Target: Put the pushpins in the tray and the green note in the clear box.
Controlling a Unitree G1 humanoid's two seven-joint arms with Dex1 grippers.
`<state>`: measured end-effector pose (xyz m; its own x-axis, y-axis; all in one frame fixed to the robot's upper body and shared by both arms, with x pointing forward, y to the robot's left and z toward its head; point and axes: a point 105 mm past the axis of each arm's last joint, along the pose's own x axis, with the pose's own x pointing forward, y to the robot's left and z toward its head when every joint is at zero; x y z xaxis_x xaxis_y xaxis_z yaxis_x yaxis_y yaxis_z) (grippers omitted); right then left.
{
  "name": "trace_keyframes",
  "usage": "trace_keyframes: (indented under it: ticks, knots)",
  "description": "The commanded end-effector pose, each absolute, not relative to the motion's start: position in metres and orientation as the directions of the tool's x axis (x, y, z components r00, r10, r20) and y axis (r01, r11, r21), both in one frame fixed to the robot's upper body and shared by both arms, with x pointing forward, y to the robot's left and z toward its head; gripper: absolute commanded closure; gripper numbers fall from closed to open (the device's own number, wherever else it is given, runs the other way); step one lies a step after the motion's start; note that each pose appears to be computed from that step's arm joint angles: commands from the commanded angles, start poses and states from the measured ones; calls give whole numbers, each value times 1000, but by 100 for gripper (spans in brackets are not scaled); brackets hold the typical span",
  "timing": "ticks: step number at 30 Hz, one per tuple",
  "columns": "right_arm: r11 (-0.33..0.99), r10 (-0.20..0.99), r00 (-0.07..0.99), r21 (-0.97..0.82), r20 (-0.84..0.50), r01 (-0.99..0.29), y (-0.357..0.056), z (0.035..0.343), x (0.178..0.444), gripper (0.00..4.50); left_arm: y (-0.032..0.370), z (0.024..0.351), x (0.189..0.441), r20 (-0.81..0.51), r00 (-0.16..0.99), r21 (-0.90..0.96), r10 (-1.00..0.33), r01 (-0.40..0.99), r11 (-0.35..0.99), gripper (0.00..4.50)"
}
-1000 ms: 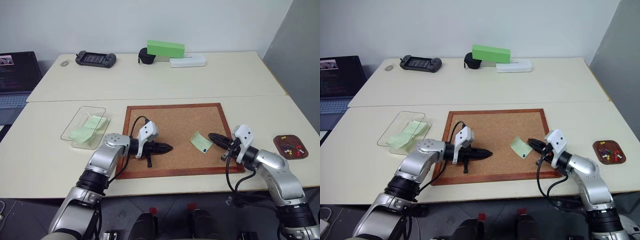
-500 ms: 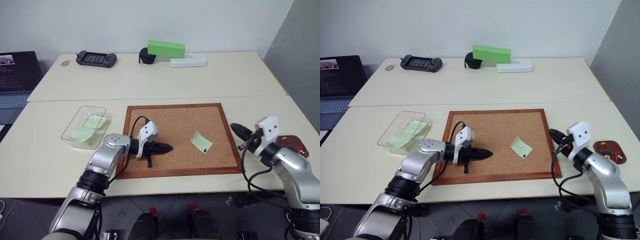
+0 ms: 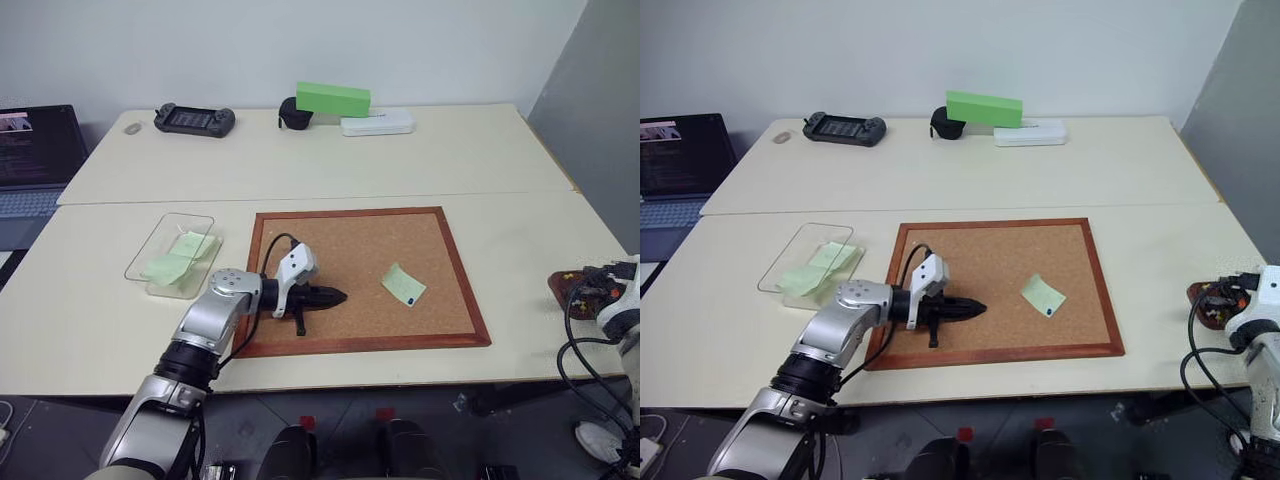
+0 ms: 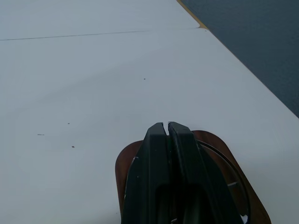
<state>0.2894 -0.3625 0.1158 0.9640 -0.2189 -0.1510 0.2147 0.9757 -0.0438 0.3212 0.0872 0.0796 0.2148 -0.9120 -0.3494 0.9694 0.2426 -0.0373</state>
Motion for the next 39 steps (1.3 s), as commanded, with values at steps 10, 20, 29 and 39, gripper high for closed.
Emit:
trace_keyframes:
  ticks: [10, 20, 29, 39]
  knots:
    - [967, -252, 958, 2, -140, 254, -377, 117, 297, 339, 86, 78, 319, -361, 198, -28, -911, 974, 223, 450]
    - [965, -263, 956, -18, -132, 263, -380, 117, 297, 215, 87, 79, 319, -363, 198, -25, -911, 975, 222, 450]
    - [963, -266, 957, -76, -118, 258, -380, 120, 296, 215, 85, 79, 319, -360, 193, -25, -913, 976, 216, 450]
    - [962, -264, 959, -102, -104, 254, -380, 122, 300, 215, 85, 79, 319, -360, 195, -27, -912, 975, 219, 450]
